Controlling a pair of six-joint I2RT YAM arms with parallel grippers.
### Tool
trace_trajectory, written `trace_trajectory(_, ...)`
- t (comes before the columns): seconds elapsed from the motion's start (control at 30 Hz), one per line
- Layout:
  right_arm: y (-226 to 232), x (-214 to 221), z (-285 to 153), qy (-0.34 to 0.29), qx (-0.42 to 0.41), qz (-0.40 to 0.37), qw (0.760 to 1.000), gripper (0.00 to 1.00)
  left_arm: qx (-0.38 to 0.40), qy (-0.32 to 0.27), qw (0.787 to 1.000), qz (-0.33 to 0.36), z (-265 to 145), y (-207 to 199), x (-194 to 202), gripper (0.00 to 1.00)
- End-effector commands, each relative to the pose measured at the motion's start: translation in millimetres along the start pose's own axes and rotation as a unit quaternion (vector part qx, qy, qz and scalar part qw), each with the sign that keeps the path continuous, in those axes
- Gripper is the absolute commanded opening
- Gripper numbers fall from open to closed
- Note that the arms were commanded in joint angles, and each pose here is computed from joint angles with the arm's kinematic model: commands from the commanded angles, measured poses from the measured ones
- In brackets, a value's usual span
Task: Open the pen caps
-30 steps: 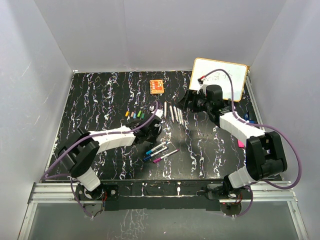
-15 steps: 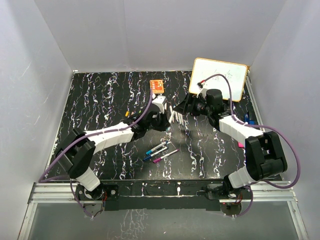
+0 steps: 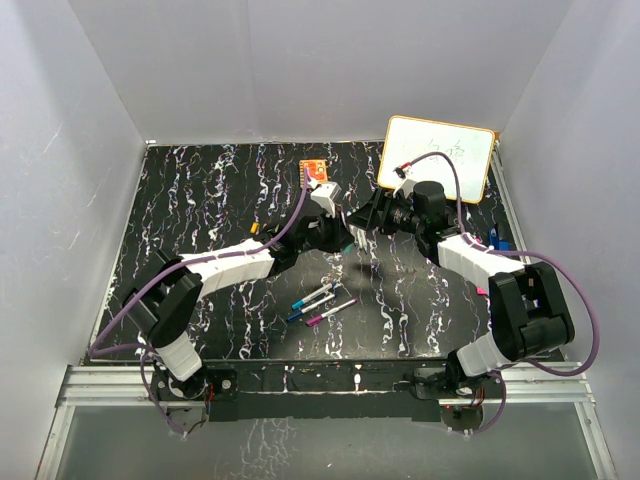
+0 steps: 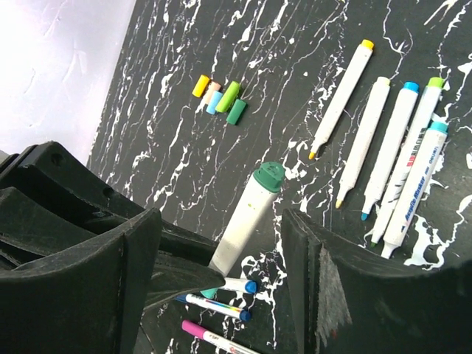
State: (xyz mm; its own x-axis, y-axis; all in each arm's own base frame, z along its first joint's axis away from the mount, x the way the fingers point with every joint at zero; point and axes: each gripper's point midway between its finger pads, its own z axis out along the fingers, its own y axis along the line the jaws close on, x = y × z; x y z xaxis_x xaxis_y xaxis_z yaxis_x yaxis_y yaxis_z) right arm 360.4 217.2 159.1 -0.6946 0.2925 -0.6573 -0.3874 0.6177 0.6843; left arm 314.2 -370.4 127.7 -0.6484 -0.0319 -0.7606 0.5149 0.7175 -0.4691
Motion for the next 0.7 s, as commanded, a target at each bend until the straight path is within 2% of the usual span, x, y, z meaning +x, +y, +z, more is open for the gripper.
trace_trajectory(0.0, 11, -13, 4, -0.024, -0.032, -0.01, 0.999, 0.61, 0.038, -0.049, 0.998, -0.001, 0, -21, -33, 0.0)
trace_trajectory(0.3, 8, -14, 9, -0.026, -0.035, 0.0, 0.999, 0.45, 0.06, -0.069, 0.996, -0.011, -2, -30, -41, 0.0)
trace_trajectory(0.67, 9, -16, 10, -0.031, -0.038, 0.005, 0.999, 0.06, 0.067, -0.073, 0.995, -0.02, -2, -31, -41, 0.0)
